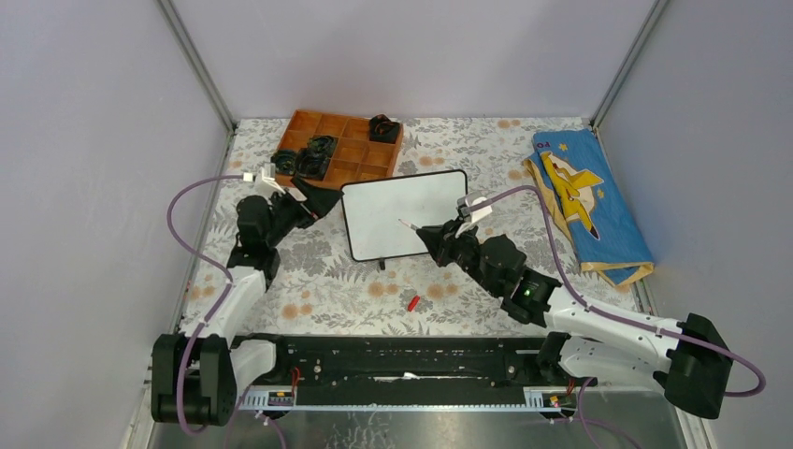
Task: Write a sentence on the whiteboard
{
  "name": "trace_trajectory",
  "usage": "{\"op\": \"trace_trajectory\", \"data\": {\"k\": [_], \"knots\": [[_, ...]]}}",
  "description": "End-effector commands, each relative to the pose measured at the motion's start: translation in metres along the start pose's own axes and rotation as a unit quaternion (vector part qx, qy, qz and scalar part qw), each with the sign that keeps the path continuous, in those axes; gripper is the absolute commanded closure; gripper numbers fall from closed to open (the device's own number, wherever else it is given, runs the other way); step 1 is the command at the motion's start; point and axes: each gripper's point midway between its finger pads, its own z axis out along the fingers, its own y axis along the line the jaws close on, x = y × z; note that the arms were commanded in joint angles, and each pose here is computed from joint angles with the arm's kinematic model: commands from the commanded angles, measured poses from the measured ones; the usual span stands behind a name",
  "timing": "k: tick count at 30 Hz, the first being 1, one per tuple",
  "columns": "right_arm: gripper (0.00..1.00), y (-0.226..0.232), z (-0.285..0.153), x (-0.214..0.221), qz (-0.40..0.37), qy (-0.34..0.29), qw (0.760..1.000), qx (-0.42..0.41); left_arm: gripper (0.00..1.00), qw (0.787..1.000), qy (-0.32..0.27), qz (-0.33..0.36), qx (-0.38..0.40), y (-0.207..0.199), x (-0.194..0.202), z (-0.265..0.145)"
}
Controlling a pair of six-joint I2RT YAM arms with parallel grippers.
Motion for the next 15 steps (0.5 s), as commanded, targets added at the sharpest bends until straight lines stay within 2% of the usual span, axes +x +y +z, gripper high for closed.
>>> {"op": "trace_trajectory", "data": {"k": [1,6,11,15], "knots": [[1.00,0.024,-0.001,-0.050,0.015,-0.070,0.997,-0.039,0.02,0.997,-0.002,0.036,0.067,-0.030,-0.021,0.006],[1.00,0.025,-0.012,-0.051,-0.001,-0.064,0.997,-0.051,0.04,0.989,0.074,0.078,0.097,-0.039,-0.020,0.028],[1.00,0.026,-0.023,-0.052,-0.011,-0.063,0.996,-0.062,0.05,0.986,0.067,0.091,0.125,-0.041,-0.024,0.026],[1.00,0.026,-0.029,-0.053,-0.010,-0.067,0.995,-0.068,0.02,0.983,0.049,0.109,0.138,-0.049,-0.049,0.023]]}}
